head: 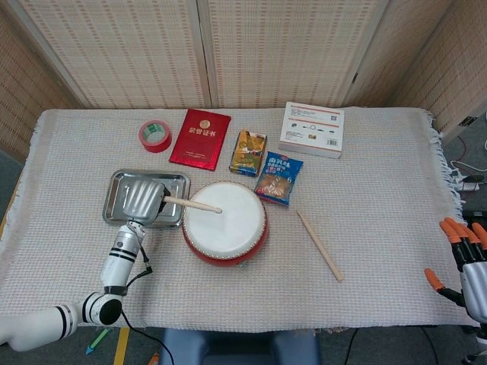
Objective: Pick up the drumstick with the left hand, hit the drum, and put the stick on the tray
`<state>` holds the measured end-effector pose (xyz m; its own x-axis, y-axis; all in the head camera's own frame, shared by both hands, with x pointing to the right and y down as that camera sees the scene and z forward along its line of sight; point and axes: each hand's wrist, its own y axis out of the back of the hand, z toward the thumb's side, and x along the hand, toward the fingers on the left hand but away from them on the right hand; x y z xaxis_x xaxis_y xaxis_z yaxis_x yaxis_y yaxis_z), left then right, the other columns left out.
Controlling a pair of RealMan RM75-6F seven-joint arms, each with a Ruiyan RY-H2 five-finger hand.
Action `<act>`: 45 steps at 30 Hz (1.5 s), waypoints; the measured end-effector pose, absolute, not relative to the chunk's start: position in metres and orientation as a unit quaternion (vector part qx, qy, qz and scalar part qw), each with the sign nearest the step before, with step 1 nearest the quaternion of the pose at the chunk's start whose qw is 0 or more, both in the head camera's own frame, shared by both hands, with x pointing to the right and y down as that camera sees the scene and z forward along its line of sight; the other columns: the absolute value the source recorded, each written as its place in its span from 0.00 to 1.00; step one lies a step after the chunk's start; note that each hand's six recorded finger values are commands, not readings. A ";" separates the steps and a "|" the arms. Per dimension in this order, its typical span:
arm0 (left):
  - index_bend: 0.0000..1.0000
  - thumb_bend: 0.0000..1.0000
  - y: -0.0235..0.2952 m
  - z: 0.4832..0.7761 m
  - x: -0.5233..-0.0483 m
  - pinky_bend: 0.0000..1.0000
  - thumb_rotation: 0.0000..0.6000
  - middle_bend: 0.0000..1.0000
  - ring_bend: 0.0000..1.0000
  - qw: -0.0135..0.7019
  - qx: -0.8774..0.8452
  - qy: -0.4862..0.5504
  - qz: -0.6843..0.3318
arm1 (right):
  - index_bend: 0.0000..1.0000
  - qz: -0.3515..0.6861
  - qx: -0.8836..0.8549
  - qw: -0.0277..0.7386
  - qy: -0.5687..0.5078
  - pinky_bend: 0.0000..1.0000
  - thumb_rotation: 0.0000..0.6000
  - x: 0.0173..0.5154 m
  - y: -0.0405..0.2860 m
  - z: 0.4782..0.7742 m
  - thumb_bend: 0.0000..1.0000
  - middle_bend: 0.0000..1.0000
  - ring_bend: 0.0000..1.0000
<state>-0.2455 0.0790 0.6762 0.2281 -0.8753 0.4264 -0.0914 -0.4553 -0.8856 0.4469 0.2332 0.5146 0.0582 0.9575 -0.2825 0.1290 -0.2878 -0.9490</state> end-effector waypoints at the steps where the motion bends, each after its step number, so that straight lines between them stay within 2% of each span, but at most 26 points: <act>1: 1.00 0.79 0.079 0.676 -0.246 1.00 1.00 1.00 1.00 0.383 -0.684 0.352 -0.511 | 0.00 0.522 -0.610 0.397 -0.445 0.01 1.00 0.447 0.233 0.515 0.26 0.06 0.00; 10: 1.00 0.79 0.093 0.701 -0.250 1.00 1.00 1.00 1.00 0.461 -0.646 0.260 -0.550 | 0.00 0.539 -0.612 0.382 -0.433 0.01 1.00 0.449 0.236 0.520 0.26 0.06 0.00; 21: 1.00 0.79 0.079 0.674 -0.245 1.00 1.00 1.00 1.00 0.414 -0.676 0.324 -0.516 | 0.00 0.567 -0.620 0.354 -0.411 0.01 1.00 0.449 0.239 0.525 0.26 0.06 0.00; 31: 1.00 0.79 0.090 0.699 -0.247 1.00 1.00 1.00 1.00 0.473 -0.639 0.257 -0.549 | 0.00 0.567 -0.617 0.357 -0.413 0.01 1.00 0.450 0.241 0.523 0.26 0.06 0.00; 40: 1.00 0.79 0.087 0.682 -0.241 1.00 1.00 1.00 1.00 0.384 -0.693 0.346 -0.504 | 0.00 0.563 -0.619 0.358 -0.414 0.01 1.00 0.450 0.240 0.525 0.26 0.06 0.00; 45: 1.00 0.79 0.087 0.688 -0.245 1.00 1.00 1.00 1.00 0.426 -0.669 0.312 -0.524 | 0.00 0.565 -0.617 0.357 -0.416 0.01 1.00 0.452 0.241 0.524 0.26 0.06 0.00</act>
<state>-0.2448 0.0871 0.6885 0.2569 -0.8629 0.4353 0.0286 -0.4434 -0.8959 0.4516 0.2405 0.5240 0.0158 0.9168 -0.3990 0.1098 -0.3983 -0.9107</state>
